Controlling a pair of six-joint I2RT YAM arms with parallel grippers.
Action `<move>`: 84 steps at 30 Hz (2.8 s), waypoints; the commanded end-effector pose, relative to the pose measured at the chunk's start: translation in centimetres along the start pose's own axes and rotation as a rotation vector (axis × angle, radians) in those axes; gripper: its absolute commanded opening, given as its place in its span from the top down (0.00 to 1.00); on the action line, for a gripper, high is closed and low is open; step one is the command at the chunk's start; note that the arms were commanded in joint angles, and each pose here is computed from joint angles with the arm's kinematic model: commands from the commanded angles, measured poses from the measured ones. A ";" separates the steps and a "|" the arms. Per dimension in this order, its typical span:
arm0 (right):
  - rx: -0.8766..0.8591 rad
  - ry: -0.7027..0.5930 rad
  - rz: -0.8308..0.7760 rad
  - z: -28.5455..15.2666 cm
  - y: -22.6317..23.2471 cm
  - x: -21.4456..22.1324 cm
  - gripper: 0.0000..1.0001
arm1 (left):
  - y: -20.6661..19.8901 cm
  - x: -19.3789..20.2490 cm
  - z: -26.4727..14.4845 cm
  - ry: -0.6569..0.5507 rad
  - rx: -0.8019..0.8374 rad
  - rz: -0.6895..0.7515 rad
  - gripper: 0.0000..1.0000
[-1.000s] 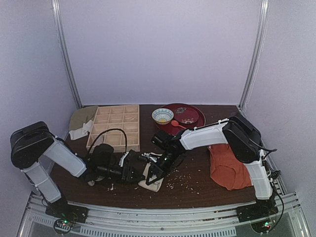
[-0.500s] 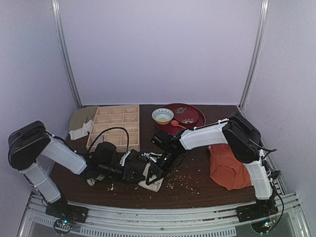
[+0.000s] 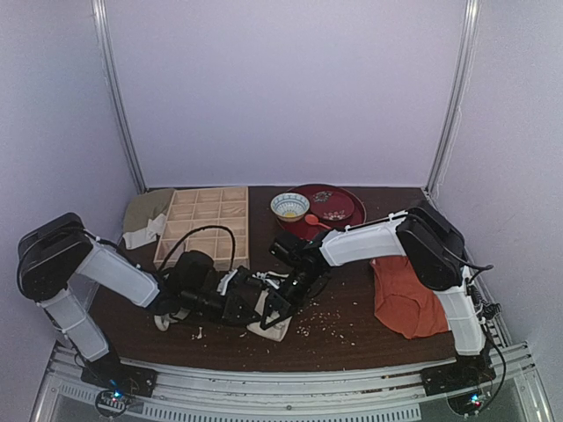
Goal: Roll the underwear
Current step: Roll the underwear at the center of the board.
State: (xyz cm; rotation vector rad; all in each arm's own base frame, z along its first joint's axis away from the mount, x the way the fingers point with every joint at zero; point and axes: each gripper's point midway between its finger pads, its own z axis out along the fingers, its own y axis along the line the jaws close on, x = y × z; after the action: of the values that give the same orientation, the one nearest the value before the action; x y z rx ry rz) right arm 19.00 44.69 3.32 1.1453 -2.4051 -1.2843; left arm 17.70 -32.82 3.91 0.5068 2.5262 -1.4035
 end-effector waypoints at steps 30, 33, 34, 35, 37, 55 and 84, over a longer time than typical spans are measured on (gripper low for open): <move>0.097 -0.160 -0.027 -3.4 -0.5 -0.9 0.73 | 0.2 -0.2 0.5 0.060 -0.083 0.008 1.00; 0.122 -0.198 -0.043 -4.3 -0.1 -0.9 0.71 | 0.0 -0.2 0.7 0.071 -0.084 0.009 1.00; 0.137 -0.213 -0.046 -4.7 -0.1 -0.9 0.71 | 0.0 -0.3 0.7 0.073 -0.086 0.007 1.00; 0.147 -0.224 -0.053 -5.0 0.1 -1.0 0.71 | -0.1 -0.3 0.8 0.076 -0.087 0.009 1.00; 0.179 -0.246 -0.060 -5.6 0.1 -0.9 0.71 | -0.1 -0.2 0.9 0.083 -0.088 0.006 1.00; 0.312 -0.385 -0.098 -4.9 2.2 1.6 0.69 | -0.1 -0.3 1.2 0.102 -0.100 -0.017 1.00; 0.318 -0.359 0.006 -2.4 0.6 4.0 0.68 | 0.3 0.2 1.1 0.120 -0.121 -0.039 1.00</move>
State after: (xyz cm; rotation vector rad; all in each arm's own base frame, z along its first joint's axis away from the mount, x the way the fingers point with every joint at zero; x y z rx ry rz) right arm 17.63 41.19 5.40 1.0494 -2.9192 -1.2990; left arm 17.67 -33.52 3.41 0.5398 2.6805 -1.2802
